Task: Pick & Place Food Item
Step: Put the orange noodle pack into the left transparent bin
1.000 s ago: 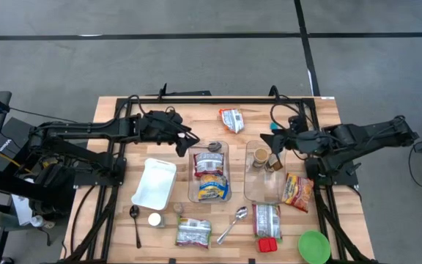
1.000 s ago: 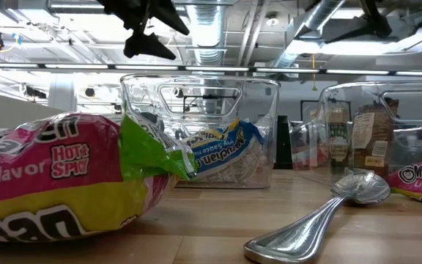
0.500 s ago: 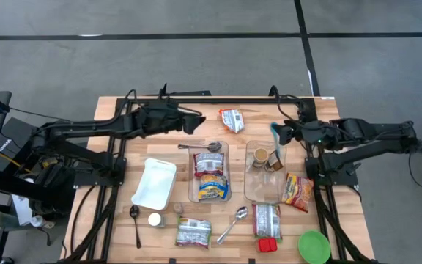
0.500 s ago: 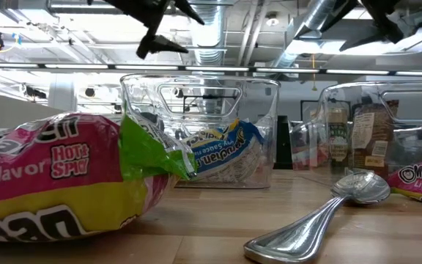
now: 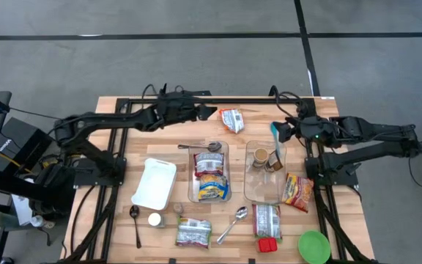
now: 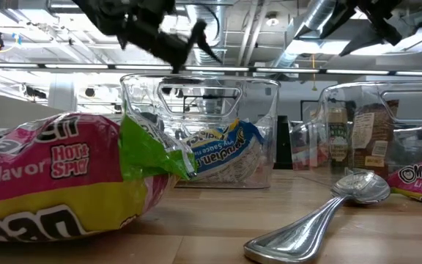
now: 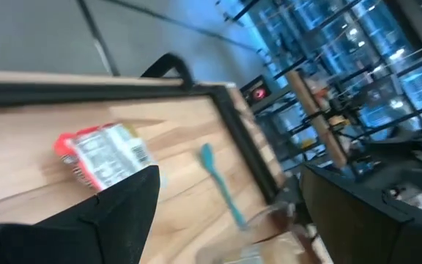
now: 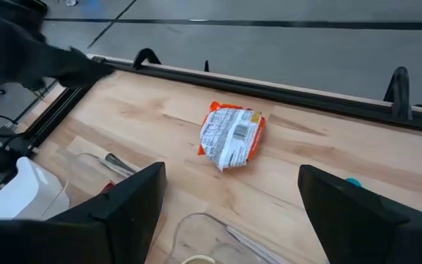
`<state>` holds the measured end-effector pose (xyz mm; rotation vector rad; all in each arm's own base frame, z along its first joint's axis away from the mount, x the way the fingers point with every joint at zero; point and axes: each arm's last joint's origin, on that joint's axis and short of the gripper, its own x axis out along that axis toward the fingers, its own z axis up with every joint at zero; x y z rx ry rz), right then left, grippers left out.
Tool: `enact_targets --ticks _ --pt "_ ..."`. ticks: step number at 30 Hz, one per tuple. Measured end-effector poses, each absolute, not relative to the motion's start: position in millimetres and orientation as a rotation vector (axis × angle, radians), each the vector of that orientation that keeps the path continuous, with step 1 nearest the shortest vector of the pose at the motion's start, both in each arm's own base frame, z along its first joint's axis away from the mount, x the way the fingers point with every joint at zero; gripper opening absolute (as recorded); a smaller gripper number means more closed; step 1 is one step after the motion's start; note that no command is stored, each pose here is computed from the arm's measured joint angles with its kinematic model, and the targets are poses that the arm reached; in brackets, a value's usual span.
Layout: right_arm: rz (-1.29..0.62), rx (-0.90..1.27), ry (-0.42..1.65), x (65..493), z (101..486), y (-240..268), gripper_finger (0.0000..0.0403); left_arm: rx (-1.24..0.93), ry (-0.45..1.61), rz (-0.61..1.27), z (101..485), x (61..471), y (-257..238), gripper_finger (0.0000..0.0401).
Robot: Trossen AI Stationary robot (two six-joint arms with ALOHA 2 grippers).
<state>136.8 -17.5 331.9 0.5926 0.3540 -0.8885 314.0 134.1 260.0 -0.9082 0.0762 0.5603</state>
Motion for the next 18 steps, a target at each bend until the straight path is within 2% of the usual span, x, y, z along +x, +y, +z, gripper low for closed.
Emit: enact_targets --ticks 11,18 --pt "-0.932 0.604 0.342 136.4 331.7 -23.5 0.0304 -0.954 0.210 0.692 198.8 323.3 175.6 0.0324" --pt "-0.953 0.611 0.334 136.2 331.8 -26.7 0.0304 -0.967 0.254 0.684 179.0 349.7 188.1 0.0324"
